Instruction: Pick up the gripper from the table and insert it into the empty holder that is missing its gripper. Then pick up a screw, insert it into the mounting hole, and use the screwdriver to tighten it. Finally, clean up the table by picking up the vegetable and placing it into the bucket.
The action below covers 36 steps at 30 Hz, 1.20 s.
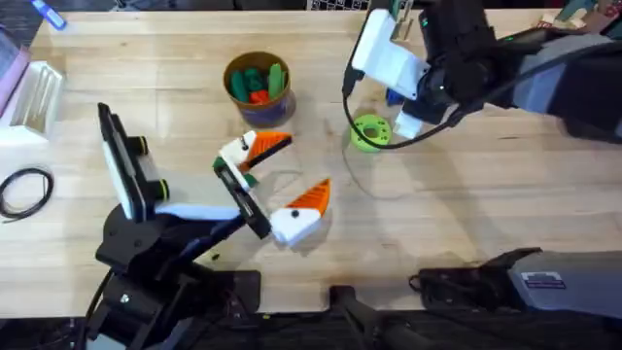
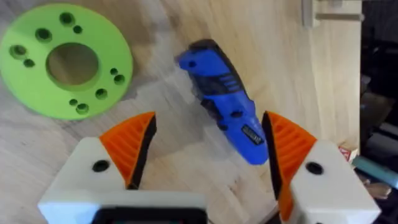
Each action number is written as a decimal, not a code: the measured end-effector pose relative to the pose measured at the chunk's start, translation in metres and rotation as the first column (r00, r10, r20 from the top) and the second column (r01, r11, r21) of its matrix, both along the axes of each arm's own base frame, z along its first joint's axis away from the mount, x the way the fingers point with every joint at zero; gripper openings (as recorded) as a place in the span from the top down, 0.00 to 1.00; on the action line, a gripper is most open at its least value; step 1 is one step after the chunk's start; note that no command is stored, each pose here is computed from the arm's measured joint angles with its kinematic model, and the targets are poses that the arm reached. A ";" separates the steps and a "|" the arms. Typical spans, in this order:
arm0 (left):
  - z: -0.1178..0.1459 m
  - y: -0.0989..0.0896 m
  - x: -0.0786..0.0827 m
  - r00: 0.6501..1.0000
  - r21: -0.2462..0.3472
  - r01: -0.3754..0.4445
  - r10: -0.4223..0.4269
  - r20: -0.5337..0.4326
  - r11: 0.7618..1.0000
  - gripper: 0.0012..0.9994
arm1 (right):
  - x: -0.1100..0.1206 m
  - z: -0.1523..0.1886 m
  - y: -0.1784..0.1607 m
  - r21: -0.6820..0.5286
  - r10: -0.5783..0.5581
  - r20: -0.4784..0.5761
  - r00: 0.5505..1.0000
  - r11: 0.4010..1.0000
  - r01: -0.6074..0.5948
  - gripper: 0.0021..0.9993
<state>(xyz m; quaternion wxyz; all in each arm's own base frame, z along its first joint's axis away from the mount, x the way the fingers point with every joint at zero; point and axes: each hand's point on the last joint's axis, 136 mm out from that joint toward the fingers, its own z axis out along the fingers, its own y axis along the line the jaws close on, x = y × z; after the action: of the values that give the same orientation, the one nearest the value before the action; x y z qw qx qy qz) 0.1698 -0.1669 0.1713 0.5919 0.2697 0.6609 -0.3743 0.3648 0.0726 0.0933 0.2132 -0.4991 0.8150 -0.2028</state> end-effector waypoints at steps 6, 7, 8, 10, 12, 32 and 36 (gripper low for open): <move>0.032 0.037 0.011 0.932 -0.049 -0.271 0.249 -0.264 0.961 0.01 | -0.004 0.034 0.000 0.115 -0.109 0.088 0.990 0.989 0.098 0.01; 0.035 0.045 0.010 0.904 -0.029 -0.315 0.291 -0.312 0.949 0.01 | -0.004 0.037 0.002 0.123 -0.112 0.097 0.989 0.987 0.100 0.02; 0.036 0.051 0.009 0.880 -0.004 -0.346 0.323 -0.349 0.938 0.01 | -0.004 0.040 0.003 0.129 -0.112 0.103 0.988 0.987 0.098 0.02; 0.034 0.063 0.009 0.809 0.077 -0.408 0.400 -0.431 0.910 0.01 | -0.005 0.043 0.007 0.140 -0.106 0.112 0.988 0.986 0.090 0.01; 0.027 0.072 0.009 0.734 0.171 -0.443 0.465 -0.495 0.880 0.01 | -0.006 0.044 0.011 0.145 -0.100 0.113 0.988 0.986 0.083 0.01; -0.089 0.129 0.043 -0.303 0.658 -0.538 0.609 -0.734 0.526 0.01 | -0.005 0.046 0.022 0.159 -0.079 0.129 0.988 0.986 0.058 0.01; -0.107 0.135 0.056 -0.396 0.678 -0.555 0.564 -0.725 0.481 0.01 | -0.005 0.046 0.022 0.158 -0.078 0.129 0.989 0.986 0.057 0.01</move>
<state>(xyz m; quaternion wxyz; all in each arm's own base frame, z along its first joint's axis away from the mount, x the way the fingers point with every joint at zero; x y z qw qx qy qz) 0.2254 -0.0324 0.0645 0.0771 -0.4343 0.8938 -0.0808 0.3596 0.0947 0.1398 0.2986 -0.4383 0.8285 -0.1798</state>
